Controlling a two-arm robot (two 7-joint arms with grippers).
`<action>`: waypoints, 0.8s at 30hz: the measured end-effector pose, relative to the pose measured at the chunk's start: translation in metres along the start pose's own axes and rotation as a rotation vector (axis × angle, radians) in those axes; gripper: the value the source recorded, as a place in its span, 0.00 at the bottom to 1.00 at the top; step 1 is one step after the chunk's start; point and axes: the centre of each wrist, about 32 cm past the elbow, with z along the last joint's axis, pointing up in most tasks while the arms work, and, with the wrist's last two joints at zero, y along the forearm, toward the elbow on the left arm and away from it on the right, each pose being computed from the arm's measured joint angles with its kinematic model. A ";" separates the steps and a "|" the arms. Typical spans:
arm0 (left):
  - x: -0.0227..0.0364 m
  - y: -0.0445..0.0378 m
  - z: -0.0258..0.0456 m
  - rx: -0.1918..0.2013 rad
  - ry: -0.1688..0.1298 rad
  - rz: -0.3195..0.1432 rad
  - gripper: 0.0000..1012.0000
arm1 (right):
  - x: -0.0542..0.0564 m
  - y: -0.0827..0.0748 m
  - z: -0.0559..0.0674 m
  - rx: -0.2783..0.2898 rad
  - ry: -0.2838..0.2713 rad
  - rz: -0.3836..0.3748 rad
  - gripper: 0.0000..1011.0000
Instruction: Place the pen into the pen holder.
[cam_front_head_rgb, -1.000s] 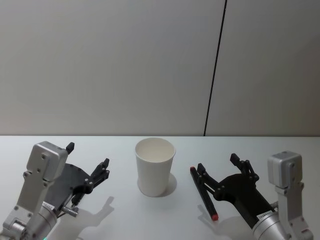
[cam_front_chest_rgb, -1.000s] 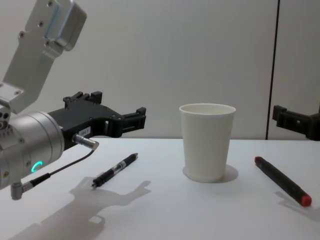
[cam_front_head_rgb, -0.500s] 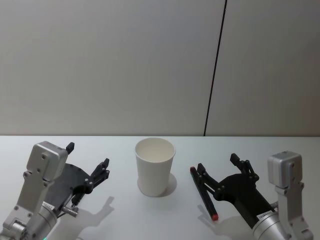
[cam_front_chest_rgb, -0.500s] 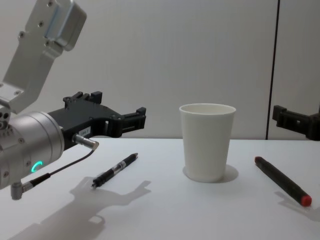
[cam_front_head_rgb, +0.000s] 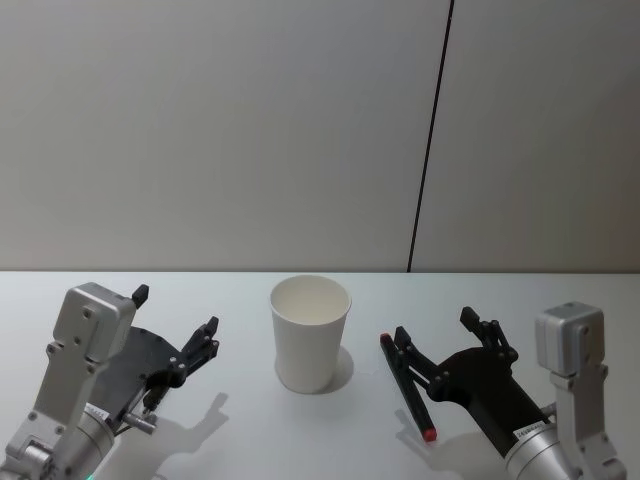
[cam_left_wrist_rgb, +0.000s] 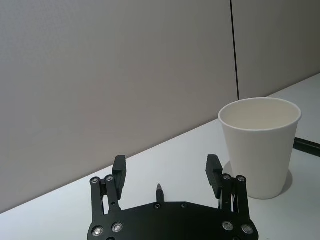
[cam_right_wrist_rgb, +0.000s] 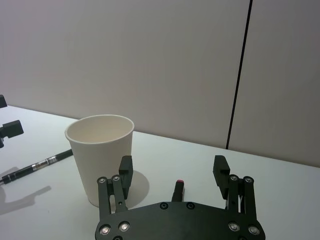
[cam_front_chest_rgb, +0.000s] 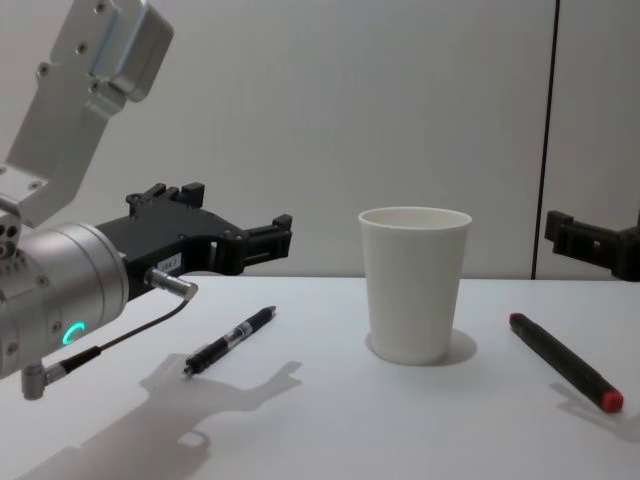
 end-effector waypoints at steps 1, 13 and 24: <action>0.0000 0.0000 0.0000 0.000 0.000 0.000 0.99 | 0.000 0.000 0.000 0.000 0.000 0.000 0.99; 0.0000 0.0000 0.0000 0.000 0.000 0.000 0.99 | 0.000 0.000 0.000 0.000 0.000 0.000 0.99; 0.0000 0.0000 0.0000 0.000 0.000 0.000 0.99 | 0.000 0.000 0.000 -0.001 0.000 0.000 0.99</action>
